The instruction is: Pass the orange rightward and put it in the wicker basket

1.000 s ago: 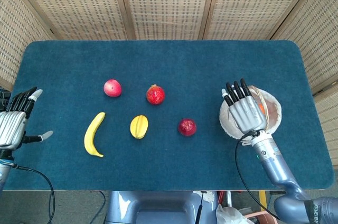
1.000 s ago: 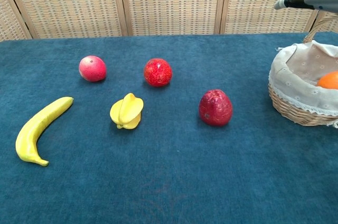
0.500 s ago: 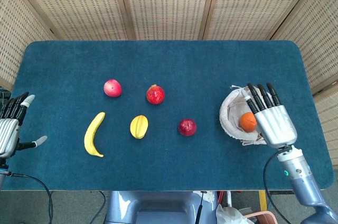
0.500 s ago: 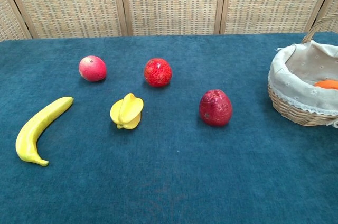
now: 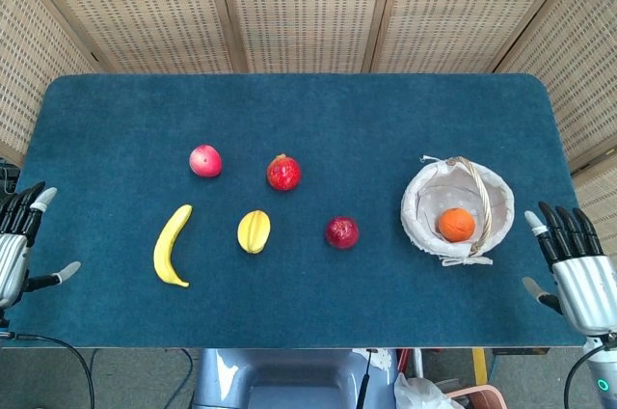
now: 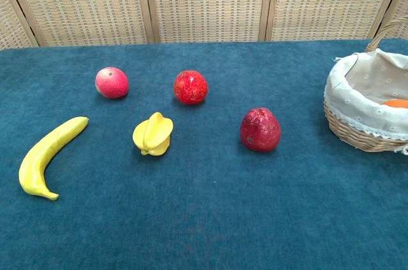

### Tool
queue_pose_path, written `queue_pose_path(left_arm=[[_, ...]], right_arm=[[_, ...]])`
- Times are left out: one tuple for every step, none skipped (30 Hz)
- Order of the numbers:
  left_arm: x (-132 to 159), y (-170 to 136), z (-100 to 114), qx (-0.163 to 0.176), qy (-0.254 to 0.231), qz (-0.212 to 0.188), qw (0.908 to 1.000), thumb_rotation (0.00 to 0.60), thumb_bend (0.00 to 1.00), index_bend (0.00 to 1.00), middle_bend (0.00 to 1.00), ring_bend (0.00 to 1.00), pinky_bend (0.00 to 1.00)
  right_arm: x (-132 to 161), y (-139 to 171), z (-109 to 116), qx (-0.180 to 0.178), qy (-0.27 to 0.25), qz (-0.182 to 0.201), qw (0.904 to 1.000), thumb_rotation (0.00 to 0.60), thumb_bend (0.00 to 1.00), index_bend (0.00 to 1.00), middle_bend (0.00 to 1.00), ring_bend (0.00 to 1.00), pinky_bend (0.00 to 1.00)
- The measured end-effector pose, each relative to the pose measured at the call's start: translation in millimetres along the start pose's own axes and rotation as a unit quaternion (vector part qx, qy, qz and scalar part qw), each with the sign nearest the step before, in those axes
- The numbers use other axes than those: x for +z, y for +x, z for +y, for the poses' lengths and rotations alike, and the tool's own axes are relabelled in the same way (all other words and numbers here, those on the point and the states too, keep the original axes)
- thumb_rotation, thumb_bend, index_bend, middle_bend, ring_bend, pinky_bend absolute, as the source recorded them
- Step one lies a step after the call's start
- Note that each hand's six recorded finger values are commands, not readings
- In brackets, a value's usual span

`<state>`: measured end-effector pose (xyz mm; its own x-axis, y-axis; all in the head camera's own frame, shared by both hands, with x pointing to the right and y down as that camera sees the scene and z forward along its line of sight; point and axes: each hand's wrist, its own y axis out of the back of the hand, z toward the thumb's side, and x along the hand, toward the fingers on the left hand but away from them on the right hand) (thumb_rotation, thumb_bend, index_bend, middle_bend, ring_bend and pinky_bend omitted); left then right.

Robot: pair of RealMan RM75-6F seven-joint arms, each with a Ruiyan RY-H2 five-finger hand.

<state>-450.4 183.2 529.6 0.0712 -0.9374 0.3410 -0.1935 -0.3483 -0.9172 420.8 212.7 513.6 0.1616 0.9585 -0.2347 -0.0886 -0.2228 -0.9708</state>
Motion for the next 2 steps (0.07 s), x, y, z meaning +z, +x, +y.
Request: queue_pose_path(left_arm=[[0.4, -0.8, -0.5, 0.0, 0.002, -0.001, 1.0, 0.6, 0.02, 0.0, 0.0, 0.0, 0.0], [0.8, -1.8, -1.2, -0.001, 0.004, -0.001, 1.0, 0.6, 0.02, 0.0, 0.0, 0.0, 0.0]], right_arm=[[-1.0, 4.9, -0.7, 0.001, -0.007, -0.004, 1.0, 0.6, 0.0, 0.0, 0.0, 0.0, 0.0], [-2.1, 9.9, -1.4, 0.003, -0.012, -0.008, 0.9999, 0.6, 0.0, 0.0, 0.0, 0.0, 0.0]])
